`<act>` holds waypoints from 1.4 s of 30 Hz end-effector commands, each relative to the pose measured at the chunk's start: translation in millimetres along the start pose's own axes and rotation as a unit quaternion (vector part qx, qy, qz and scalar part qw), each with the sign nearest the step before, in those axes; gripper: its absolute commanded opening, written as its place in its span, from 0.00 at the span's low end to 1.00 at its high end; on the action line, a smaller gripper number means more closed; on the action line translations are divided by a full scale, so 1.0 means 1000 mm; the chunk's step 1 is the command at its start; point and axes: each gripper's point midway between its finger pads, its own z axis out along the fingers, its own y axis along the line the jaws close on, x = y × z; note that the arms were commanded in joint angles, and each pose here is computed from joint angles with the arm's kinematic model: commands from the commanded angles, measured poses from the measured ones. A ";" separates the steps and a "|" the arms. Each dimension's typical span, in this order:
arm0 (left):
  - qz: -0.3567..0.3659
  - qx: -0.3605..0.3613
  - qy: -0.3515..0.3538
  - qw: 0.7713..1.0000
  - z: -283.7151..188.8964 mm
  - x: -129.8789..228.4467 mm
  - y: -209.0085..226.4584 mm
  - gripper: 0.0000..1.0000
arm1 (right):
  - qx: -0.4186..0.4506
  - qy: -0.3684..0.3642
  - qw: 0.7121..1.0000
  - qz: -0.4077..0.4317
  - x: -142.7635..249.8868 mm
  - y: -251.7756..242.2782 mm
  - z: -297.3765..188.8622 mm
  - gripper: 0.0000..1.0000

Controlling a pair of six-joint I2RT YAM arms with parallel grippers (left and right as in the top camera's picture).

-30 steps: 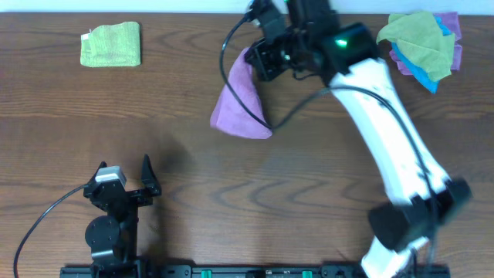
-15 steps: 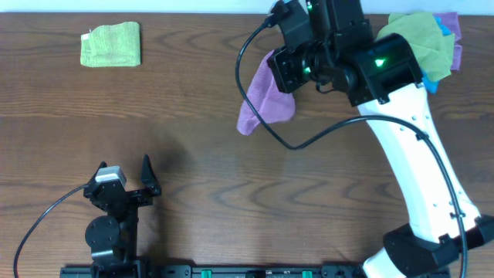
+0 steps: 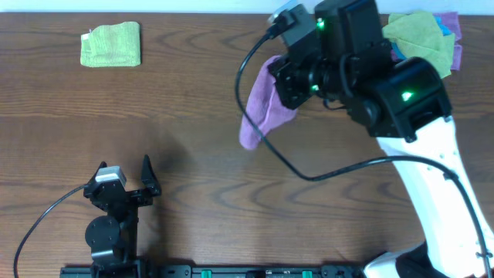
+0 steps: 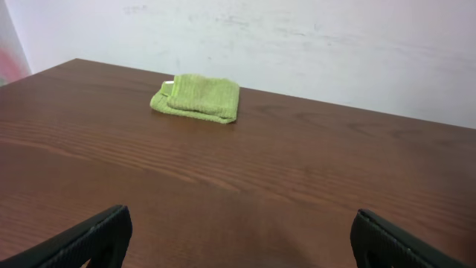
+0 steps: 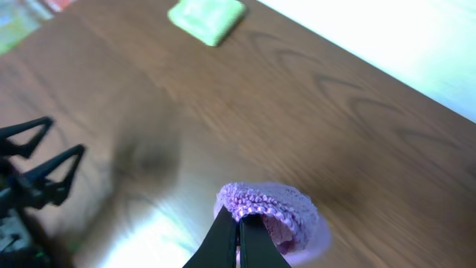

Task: Fold the cloth
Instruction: 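Lower the pink cloth toward the table center with the right gripper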

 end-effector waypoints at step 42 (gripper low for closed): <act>-0.002 -0.003 0.021 1.000 0.003 0.018 0.002 0.96 | 0.060 0.224 0.969 0.088 0.100 -0.080 0.157 0.80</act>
